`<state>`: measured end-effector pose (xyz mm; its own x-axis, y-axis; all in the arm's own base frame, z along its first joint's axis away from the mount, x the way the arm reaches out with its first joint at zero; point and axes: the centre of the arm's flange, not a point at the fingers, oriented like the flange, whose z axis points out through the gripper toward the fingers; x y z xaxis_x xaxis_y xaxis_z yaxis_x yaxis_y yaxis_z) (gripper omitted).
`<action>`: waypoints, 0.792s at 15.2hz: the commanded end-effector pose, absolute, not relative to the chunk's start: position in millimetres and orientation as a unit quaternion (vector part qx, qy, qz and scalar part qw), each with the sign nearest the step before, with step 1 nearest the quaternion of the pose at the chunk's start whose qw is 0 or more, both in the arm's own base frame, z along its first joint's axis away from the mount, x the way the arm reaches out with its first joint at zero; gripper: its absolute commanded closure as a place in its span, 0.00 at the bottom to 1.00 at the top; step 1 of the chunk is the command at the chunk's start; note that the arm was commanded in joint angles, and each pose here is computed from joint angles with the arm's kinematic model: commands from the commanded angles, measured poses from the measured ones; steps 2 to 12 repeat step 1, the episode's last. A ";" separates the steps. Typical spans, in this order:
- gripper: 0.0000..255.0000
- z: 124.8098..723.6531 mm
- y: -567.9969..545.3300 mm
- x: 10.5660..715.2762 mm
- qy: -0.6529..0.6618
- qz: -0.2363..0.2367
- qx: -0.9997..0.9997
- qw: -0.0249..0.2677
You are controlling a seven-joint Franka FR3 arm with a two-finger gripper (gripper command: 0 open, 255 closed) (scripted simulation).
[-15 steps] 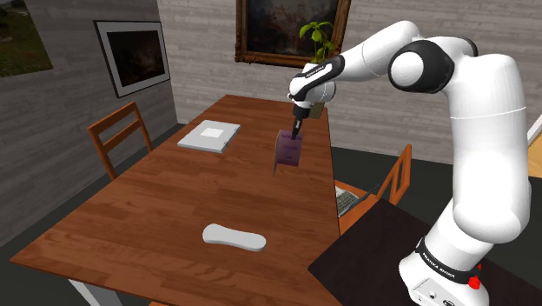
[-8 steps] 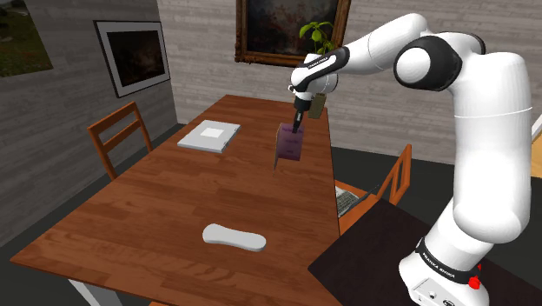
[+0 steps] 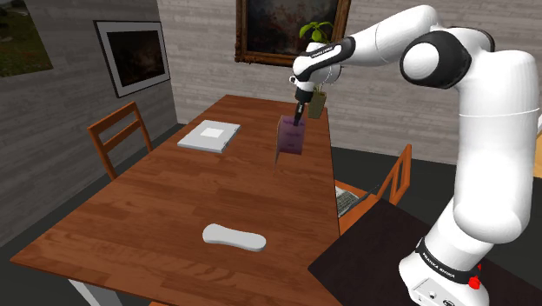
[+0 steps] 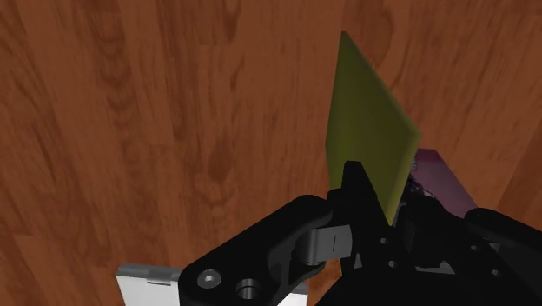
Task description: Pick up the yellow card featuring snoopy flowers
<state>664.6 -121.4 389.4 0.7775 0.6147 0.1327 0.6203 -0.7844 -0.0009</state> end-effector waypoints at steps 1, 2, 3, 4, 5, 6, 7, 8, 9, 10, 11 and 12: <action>1.00 393.0 -120.8 664.8 -0.328 -0.063 -0.942 0.022; 1.00 393.0 -120.8 664.8 -0.328 -0.063 -0.942 0.022; 1.00 393.0 -120.8 664.8 -0.328 -0.063 -0.942 0.022; 1.00 393.0 -120.8 664.8 -0.328 -0.063 -0.942 0.022; 1.00 393.0 -120.8 664.8 -0.328 -0.063 -0.942 0.022; 1.00 393.0 -120.8 664.8 -0.328 -0.063 -0.942 0.022; 1.00 393.0 -120.8 664.8 -0.328 -0.063 -0.942 0.022; 1.00 393.0 -120.8 664.8 -0.328 -0.063 -0.942 0.022; 1.00 393.0 -120.8 664.8 -0.328 -0.063 -0.942 0.022; 1.00 393.0 -120.8 664.8 -0.328 -0.063 -0.942 0.022; 1.00 393.0 -120.8 664.8 -0.328 -0.063 -0.942 0.022; 1.00 393.0 -120.8 664.8 -0.328 -0.063 -0.942 0.022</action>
